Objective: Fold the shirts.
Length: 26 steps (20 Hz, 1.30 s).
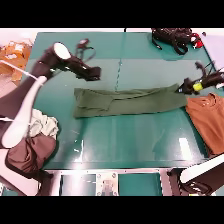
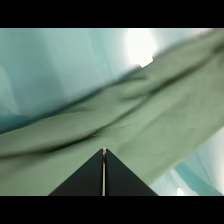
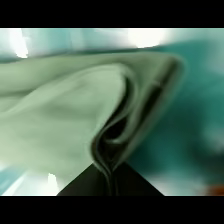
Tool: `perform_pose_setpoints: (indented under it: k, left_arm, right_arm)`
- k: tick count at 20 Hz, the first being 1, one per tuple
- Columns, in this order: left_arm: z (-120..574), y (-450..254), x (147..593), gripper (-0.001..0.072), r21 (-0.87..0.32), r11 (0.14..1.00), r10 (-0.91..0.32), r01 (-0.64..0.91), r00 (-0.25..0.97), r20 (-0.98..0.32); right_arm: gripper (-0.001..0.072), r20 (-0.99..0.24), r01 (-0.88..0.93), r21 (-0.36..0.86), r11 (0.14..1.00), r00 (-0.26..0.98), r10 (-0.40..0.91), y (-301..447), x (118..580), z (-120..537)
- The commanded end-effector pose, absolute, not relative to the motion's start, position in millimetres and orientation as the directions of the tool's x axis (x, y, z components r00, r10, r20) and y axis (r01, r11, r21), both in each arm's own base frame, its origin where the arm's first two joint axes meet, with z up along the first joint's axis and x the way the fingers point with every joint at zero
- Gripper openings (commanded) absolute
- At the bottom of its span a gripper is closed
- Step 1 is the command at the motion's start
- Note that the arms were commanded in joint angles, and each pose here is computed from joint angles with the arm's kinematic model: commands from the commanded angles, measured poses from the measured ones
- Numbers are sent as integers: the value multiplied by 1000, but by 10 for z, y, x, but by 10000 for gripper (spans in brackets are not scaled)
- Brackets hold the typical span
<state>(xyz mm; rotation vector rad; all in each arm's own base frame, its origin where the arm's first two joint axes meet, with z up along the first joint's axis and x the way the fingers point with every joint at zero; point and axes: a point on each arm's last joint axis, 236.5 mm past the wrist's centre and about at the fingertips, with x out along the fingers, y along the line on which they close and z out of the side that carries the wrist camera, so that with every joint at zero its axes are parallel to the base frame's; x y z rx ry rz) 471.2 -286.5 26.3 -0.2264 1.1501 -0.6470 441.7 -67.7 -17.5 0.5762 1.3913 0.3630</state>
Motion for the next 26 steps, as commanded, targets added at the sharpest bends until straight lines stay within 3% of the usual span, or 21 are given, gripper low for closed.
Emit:
perform_pose_setpoints:
  k: [1,5,9,13,17,20,22,24,26]
  left_arm:
    - [-108,-3703,4475,25,-537,738,-645,408,195,-738]
    - [-506,-4519,4143,25,-627,668,-722,401,144,-677]
    - [-691,-4899,4032,25,-702,632,-768,329,147,-623]
    - [-657,-4894,3991,25,-731,611,-784,304,101,-612]
    - [-365,-4333,3971,24,-728,597,-749,337,-91,-656]
    - [-156,-3361,4171,24,-583,735,-582,347,-119,-805]
    - [9,-2468,4431,24,-349,868,-364,353,-25,-931]
    - [234,-1688,4612,25,-160,930,-192,332,68,-979]
    - [466,-1199,4719,25,-113,958,-152,264,134,-979]
  right_arm:
    - [13,-756,-36,626,779,218,617,-304,4292,800]
    - [14,-685,-197,640,742,291,668,243,4051,1691]
    - [14,-660,-295,627,721,290,693,667,3864,2046]
    - [14,-660,-316,630,709,264,704,837,3868,1996]
    - [14,-654,-283,649,706,268,708,858,3926,1875]
    - [14,-646,-261,669,696,259,718,1028,3958,1817]
    - [14,-637,-269,681,681,240,732,1323,3970,1782]
    - [15,-622,-271,700,661,224,751,1757,3976,1714]
    - [14,-594,-291,710,641,242,767,2269,4026,1611]
